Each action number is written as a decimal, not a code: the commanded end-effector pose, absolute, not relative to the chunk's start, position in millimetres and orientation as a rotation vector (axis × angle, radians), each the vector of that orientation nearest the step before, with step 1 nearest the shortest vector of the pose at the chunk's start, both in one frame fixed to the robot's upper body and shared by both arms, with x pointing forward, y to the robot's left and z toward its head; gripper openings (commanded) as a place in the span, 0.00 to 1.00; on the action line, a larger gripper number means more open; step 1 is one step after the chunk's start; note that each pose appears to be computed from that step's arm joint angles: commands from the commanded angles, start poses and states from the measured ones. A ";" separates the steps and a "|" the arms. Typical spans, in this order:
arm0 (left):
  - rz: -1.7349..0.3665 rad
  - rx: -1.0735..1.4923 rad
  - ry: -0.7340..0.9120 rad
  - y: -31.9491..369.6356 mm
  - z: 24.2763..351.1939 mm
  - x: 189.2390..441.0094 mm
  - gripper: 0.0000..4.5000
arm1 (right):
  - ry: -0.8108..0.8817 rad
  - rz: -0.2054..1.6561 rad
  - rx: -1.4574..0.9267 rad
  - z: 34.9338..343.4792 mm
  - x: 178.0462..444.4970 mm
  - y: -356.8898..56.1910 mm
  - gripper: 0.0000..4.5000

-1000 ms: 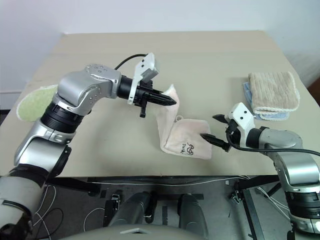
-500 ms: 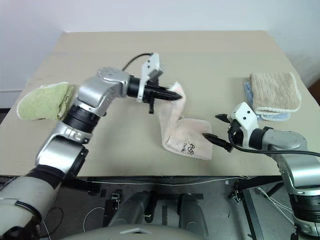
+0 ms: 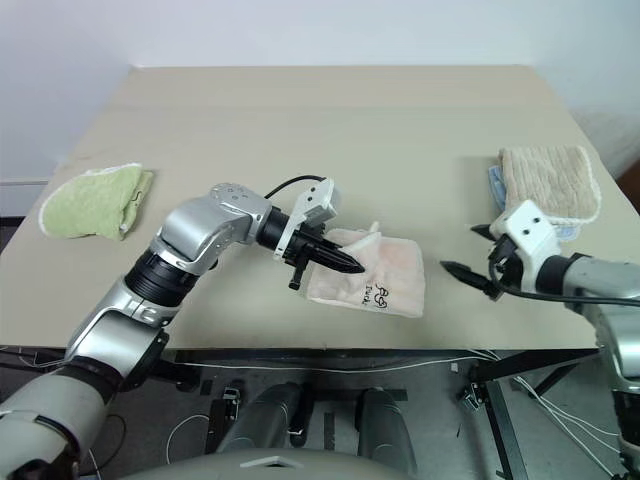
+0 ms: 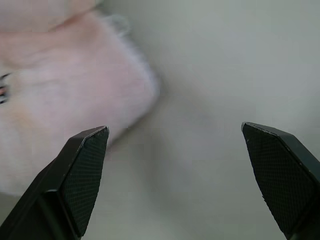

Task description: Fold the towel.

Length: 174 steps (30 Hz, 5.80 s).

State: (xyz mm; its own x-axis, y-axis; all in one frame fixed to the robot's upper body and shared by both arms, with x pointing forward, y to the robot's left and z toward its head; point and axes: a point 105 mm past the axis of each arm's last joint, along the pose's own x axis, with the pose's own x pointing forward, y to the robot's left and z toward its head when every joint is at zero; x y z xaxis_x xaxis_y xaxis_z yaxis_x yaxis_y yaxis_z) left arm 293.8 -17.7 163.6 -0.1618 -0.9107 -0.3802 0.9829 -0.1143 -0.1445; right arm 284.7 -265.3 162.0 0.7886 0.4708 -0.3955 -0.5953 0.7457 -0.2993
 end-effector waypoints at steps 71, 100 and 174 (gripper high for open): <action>-1.365 0.040 -0.072 -2.6 195.2 324.7 0.01 | 0.075 0.877 0.005 183.7 303.0 -156.0 0.00; -1.364 -0.018 0.332 3.8 84.0 310.7 0.01 | 0.377 0.821 0.279 62.0 297.9 -137.1 0.00; -1.077 -0.811 1.150 -17.8 103.7 296.1 0.01 | 0.364 0.796 -0.260 157.1 273.5 -229.9 1.00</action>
State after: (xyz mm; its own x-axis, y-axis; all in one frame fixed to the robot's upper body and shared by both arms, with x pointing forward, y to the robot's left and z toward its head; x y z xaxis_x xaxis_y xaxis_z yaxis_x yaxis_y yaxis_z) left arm 294.9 -19.4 100.4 0.0490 -0.9481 -0.3142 0.2328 0.3167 -0.9195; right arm 273.3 -228.8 142.6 0.6178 0.6520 -0.4395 -0.7381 0.6736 -0.0383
